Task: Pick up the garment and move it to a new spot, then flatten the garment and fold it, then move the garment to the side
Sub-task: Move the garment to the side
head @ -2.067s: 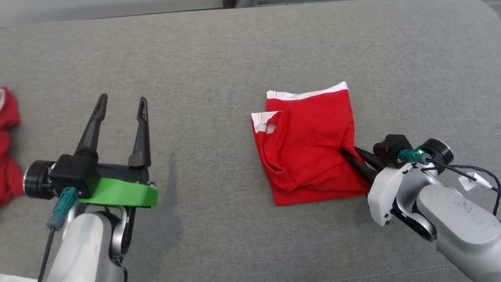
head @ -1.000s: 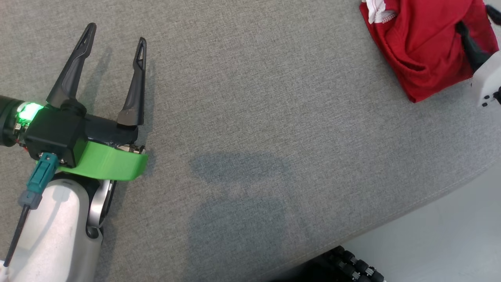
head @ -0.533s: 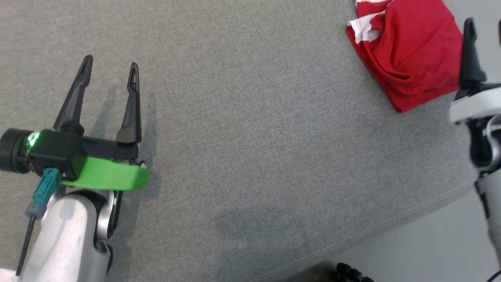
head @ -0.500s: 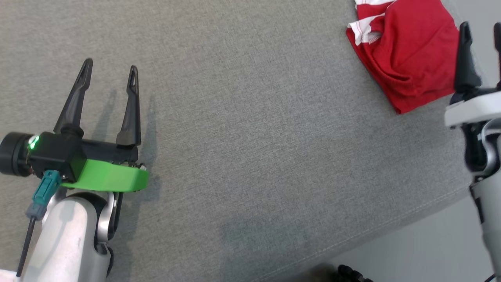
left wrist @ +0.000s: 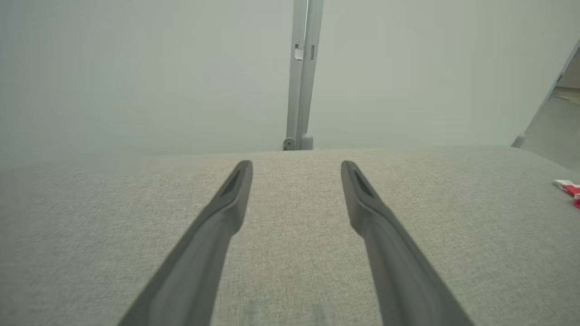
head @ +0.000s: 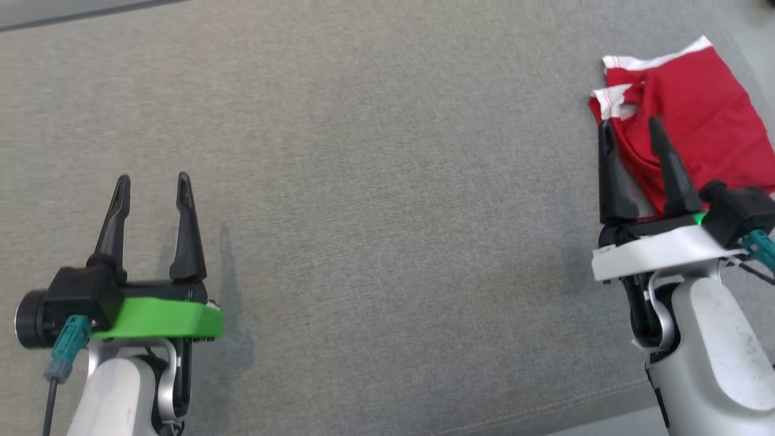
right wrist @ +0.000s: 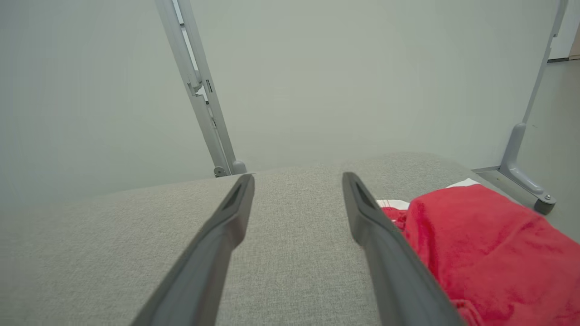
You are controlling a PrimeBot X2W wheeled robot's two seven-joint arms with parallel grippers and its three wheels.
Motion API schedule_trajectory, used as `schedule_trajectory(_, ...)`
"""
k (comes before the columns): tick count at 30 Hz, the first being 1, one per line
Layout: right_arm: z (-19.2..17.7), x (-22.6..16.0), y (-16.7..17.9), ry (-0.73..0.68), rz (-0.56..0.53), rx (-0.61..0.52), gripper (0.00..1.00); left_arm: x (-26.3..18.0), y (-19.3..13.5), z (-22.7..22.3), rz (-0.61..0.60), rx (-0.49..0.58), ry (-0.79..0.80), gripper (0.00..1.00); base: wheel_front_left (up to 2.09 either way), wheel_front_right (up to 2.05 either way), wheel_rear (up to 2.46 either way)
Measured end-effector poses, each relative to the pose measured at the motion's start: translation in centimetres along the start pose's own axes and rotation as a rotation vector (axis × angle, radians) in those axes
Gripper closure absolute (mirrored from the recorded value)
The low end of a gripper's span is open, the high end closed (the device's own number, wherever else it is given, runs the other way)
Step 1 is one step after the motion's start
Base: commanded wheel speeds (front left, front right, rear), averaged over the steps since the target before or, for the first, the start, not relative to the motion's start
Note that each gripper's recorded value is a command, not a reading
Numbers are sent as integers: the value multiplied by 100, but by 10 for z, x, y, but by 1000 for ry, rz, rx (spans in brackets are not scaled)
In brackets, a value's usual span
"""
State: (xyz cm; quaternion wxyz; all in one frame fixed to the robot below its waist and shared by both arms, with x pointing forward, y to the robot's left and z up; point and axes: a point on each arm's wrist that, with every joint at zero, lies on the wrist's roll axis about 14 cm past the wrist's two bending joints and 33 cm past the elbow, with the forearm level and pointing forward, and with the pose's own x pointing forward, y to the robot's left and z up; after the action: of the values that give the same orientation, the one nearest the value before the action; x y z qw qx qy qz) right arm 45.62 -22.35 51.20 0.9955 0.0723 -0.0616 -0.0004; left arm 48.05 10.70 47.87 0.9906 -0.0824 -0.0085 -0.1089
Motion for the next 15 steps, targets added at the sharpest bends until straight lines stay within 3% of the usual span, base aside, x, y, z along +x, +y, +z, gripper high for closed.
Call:
schedule_trajectory(7, 1, -9, 30, 4, 71, 17, 0, -35, 29, 14, 103, 21, -14, 0, 0, 0, 0)
schedule_trajectory(15, 6, -37, 42, 26, 97, 19, 0, -74, 33, 21, 130, 34, -10, 0, 0, 0, 0)
